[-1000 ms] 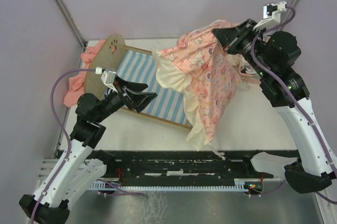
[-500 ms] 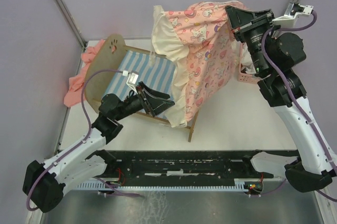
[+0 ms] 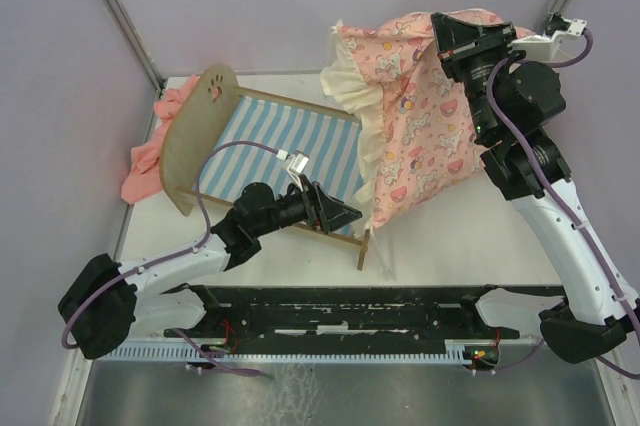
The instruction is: Set up the pet bed
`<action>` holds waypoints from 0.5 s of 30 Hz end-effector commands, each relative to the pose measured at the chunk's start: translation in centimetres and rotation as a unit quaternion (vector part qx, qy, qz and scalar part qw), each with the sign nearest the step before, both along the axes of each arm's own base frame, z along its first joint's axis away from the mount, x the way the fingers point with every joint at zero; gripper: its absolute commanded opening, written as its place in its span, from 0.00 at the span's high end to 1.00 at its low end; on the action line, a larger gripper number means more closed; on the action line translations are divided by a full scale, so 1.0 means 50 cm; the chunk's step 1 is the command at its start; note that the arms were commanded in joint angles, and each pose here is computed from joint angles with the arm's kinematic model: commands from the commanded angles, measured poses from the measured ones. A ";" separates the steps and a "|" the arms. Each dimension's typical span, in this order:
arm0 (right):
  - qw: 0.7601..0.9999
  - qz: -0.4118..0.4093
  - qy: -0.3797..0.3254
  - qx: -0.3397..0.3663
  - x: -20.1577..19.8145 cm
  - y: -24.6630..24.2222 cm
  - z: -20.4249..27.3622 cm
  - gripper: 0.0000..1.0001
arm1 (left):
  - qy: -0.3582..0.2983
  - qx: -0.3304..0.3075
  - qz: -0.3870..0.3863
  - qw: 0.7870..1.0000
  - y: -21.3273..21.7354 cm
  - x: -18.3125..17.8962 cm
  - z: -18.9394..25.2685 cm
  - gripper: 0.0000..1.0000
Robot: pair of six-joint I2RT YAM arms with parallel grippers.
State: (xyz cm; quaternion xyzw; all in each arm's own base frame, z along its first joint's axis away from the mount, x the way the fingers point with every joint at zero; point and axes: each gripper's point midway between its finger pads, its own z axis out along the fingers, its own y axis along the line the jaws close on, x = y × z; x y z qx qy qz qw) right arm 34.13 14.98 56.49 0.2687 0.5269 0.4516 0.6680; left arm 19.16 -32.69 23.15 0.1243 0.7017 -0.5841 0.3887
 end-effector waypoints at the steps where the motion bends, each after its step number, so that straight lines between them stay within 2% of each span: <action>1: 0.997 -0.005 -0.058 0.045 -0.042 -0.028 0.074 0.98 | -0.060 -0.038 -0.005 0.997 -0.041 0.001 0.073 0.09; 3: 0.997 -0.005 -0.055 0.045 -0.042 -0.028 0.070 0.98 | -0.062 -0.035 -0.012 0.997 -0.053 -0.003 0.072 0.15; 4: 0.998 -0.006 -0.054 0.043 -0.041 -0.028 0.067 0.98 | -0.067 -0.034 -0.013 0.997 -0.056 -0.004 0.072 0.22; 7: 0.998 -0.009 -0.046 0.029 -0.043 -0.030 0.054 0.98 | -0.072 -0.014 0.020 0.997 -0.040 0.012 0.067 0.62; 10: 0.999 -0.020 -0.029 -0.012 -0.054 -0.039 0.033 0.98 | -0.097 0.048 0.108 0.988 0.022 0.051 0.070 0.95; 12: 0.997 -0.029 -0.031 -0.070 -0.073 -0.048 0.026 0.98 | -0.124 0.092 0.167 0.974 0.082 0.067 0.089 0.97; 15: 0.990 -0.024 -0.016 -0.137 -0.119 -0.065 0.004 0.98 | -0.162 0.115 0.231 0.953 0.170 0.064 0.152 0.97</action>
